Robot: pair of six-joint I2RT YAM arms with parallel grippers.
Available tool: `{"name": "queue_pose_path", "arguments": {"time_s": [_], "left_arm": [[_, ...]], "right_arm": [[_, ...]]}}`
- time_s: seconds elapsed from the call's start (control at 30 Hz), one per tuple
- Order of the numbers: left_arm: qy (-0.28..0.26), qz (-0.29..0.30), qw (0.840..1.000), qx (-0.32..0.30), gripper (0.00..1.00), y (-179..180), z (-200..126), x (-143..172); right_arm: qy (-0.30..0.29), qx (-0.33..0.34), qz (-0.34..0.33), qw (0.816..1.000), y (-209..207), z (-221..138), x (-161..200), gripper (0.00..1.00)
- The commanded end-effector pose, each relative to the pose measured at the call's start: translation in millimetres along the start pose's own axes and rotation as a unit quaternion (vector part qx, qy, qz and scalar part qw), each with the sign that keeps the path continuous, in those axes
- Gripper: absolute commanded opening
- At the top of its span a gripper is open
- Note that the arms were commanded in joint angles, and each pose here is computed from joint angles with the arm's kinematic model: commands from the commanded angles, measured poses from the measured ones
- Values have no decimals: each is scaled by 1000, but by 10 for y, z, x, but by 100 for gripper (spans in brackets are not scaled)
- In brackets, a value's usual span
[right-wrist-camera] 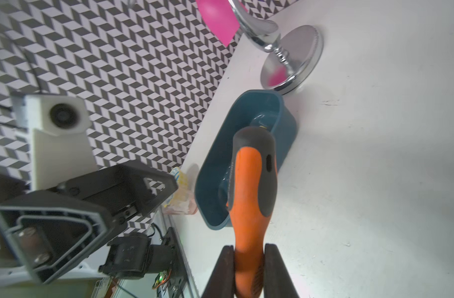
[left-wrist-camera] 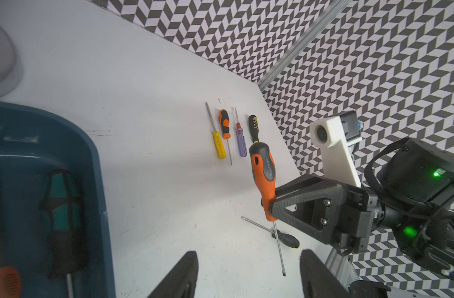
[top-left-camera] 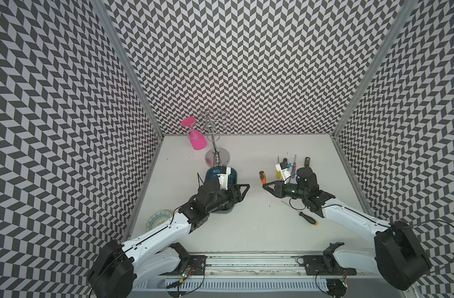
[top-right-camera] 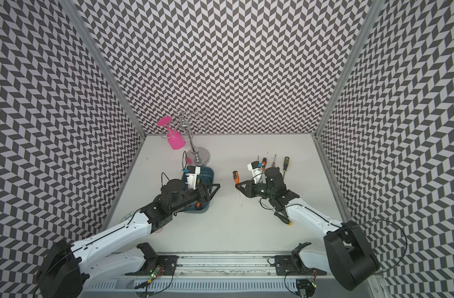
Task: Put the screwdriver on the desktop into the storage box
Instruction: Pick up the screwdriver from the center of the board.
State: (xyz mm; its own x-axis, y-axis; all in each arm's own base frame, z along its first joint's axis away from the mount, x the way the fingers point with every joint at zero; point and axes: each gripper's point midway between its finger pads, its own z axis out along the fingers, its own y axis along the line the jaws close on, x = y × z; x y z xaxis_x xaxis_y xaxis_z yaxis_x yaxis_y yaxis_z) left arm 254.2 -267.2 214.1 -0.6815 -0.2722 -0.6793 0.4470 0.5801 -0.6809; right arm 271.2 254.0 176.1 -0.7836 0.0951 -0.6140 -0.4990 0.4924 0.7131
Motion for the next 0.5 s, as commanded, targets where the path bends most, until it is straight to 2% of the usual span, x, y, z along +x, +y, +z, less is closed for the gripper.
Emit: {"name": "queue_pose_path", "arguments": {"time_s": [0.0,0.3,0.47], "left_arm": [[-26,11,997,77,66,-349,7,-196],[-26,5,992,123,66,-501,91,-204],[-26,9,989,144,61,-615,102,-181]], "right_arm": [[-29,-87,-41,995,456,-104,-129,14],[-31,-150,-45,987,771,-180,20,14],[-34,-167,-45,984,857,-202,46,14]]}}
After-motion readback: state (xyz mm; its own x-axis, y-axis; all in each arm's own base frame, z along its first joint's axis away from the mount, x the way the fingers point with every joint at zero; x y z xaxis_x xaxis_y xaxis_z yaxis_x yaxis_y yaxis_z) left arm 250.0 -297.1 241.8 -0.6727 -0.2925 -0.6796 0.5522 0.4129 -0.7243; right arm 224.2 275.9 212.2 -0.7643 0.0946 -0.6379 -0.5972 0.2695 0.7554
